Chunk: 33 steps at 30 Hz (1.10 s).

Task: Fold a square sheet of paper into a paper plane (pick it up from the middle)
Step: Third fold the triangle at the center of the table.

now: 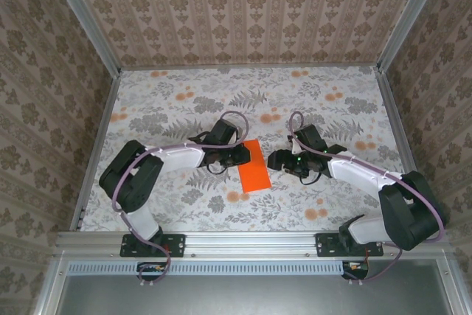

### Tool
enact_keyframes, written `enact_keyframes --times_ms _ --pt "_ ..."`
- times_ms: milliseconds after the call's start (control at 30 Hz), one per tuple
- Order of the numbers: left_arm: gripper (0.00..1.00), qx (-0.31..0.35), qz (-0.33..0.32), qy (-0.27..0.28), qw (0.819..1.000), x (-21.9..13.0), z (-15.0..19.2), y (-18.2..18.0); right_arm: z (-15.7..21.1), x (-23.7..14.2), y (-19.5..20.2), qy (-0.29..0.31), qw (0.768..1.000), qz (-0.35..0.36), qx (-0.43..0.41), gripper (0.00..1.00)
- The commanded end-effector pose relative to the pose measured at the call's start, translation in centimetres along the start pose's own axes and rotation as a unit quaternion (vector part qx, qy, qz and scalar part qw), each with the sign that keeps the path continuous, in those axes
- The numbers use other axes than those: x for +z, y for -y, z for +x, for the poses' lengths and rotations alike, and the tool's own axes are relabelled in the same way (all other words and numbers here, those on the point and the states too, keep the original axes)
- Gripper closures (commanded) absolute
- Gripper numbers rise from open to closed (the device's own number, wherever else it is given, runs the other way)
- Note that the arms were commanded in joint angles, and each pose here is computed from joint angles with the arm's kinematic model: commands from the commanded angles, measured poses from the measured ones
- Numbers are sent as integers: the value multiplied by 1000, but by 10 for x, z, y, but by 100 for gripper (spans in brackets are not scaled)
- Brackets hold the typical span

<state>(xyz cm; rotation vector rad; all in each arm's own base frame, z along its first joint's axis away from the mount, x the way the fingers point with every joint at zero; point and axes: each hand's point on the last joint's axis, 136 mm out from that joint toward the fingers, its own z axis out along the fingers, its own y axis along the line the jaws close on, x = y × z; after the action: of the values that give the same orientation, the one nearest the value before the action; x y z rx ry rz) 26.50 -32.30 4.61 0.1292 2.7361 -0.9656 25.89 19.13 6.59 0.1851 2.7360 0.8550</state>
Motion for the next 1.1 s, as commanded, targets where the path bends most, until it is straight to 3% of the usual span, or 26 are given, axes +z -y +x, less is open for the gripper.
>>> enact_keyframes --times_ms 0,300,500,633,1067 --pt "86 -4 -18 -12 1000 3 4 -6 5 -1 -3 -10 1000 -15 17 23" --pt "93 -22 -76 -24 997 7 16 -35 15 7 0 -39 999 -18 34 31" --pt "95 -30 -107 -36 993 12 25 -50 30 20 6 -74 996 -2 43 49" --pt "96 -32 -126 -44 990 15 30 -57 38 28 5 -88 995 3 38 56" --pt "99 -38 -145 -51 987 16 37 -68 53 42 3 -119 993 12 25 57"
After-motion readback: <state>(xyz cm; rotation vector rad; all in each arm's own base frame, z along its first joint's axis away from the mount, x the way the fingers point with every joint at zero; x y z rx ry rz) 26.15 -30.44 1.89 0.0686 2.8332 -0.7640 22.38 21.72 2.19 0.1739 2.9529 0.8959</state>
